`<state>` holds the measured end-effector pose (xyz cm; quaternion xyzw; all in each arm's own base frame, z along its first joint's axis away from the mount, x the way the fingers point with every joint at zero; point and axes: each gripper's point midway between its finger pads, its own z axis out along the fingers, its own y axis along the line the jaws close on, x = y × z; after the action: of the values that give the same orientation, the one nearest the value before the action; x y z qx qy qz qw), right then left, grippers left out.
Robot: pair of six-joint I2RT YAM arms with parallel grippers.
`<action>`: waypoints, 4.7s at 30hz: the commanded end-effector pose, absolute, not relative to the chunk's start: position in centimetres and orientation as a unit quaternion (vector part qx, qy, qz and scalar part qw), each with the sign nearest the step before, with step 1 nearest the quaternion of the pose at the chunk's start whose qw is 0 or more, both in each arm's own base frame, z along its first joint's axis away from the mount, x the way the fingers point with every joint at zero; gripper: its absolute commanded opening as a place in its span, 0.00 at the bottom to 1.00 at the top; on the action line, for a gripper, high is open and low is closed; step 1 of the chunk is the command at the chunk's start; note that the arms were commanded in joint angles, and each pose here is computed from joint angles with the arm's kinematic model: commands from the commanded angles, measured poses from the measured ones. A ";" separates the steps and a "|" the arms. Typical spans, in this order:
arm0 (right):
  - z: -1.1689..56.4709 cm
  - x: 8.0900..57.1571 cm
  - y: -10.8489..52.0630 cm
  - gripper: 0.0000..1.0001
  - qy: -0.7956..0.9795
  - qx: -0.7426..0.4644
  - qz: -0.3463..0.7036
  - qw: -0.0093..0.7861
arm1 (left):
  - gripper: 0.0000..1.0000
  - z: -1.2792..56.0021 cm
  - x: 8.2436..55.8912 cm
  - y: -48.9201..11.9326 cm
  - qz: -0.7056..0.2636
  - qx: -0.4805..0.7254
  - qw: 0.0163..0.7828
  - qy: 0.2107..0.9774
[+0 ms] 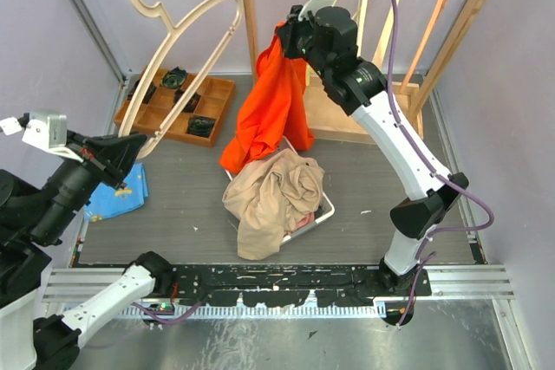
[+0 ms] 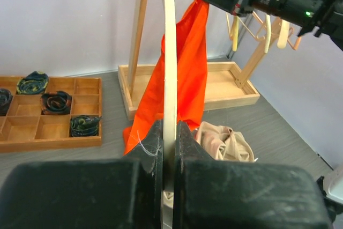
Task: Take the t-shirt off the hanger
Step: Remove the T-shirt from the hanger, then place the T-shirt in the bin.
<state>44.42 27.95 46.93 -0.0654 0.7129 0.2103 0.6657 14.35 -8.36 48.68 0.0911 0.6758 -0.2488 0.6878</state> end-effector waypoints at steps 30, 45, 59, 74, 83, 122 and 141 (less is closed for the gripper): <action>70.6 19.4 24.6 0.01 0.393 -0.228 0.427 0.782 | 0.00 49.7 20.6 -10.4 -0.234 0.038 0.705 0.669; 74.2 16.1 20.7 0.01 0.345 -0.202 0.426 0.812 | 0.00 49.6 22.3 -12.2 -0.248 0.045 0.698 0.670; 69.8 14.4 21.5 0.01 0.384 -0.227 0.476 0.758 | 0.00 50.0 22.7 -12.4 -0.246 0.045 0.699 0.670; 55.8 18.4 25.5 0.01 0.546 -0.249 0.452 0.660 | 0.00 50.1 22.9 -12.6 -0.244 0.048 0.697 0.673; 47.8 18.4 29.9 0.00 0.622 -0.272 0.414 0.607 | 0.00 50.2 22.9 -12.7 -0.251 0.045 0.695 0.673; 19.9 20.8 30.5 0.01 0.859 -0.199 0.166 0.442 | 0.00 50.5 22.3 -14.1 -0.288 0.057 0.675 0.677; 13.8 19.6 31.4 0.19 0.892 -0.211 0.147 0.371 | 0.00 50.5 21.9 -14.6 -0.303 0.062 0.666 0.679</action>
<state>20.96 32.95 14.85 -0.1988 0.8758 0.1732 0.4042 23.23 -14.36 47.96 0.0536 0.7084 -0.2702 0.6499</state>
